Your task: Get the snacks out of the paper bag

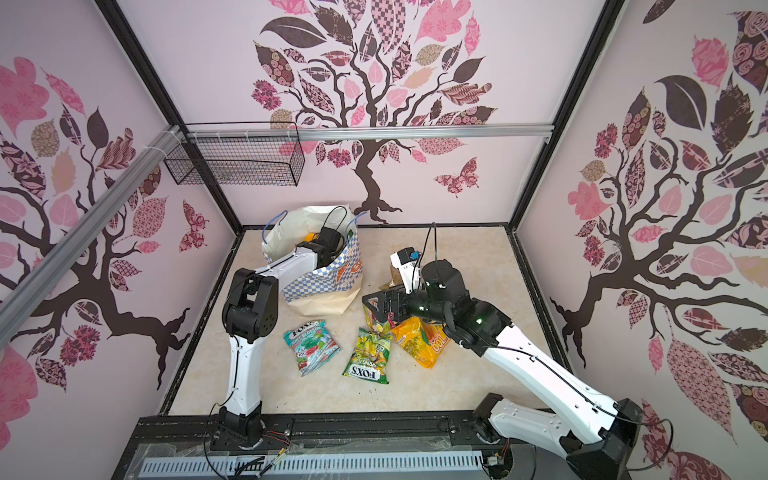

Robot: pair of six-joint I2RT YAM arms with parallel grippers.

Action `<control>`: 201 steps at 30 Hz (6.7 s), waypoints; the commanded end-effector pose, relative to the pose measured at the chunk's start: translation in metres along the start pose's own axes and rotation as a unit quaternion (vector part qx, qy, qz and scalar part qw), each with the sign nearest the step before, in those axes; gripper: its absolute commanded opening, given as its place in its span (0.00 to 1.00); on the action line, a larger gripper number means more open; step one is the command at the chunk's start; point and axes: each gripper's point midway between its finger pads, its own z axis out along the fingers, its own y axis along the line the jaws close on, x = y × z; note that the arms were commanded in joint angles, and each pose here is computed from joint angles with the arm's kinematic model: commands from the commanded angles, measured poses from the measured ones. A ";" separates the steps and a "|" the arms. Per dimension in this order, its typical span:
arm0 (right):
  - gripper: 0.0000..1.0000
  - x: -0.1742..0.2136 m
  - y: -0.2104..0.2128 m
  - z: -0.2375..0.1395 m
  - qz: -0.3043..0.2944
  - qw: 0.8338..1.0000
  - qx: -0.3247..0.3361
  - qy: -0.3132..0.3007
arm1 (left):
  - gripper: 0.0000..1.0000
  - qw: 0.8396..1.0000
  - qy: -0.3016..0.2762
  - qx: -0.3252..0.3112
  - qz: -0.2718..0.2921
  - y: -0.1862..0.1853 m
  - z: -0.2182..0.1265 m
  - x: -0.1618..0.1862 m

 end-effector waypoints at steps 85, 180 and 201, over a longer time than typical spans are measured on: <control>1.00 0.004 0.002 0.003 0.015 1.000 -0.013 0.006 | 0.98 0.988 -0.152 0.034 0.005 0.014 -0.140 -0.082; 1.00 -0.002 0.006 -0.003 0.023 1.000 -0.019 -0.006 | 0.00 0.925 -0.334 0.179 -0.019 -0.037 -0.319 -0.144; 0.99 -0.003 0.009 -0.005 0.033 0.999 -0.026 -0.012 | 0.00 0.832 -0.413 0.368 -0.049 -0.049 -0.468 -0.118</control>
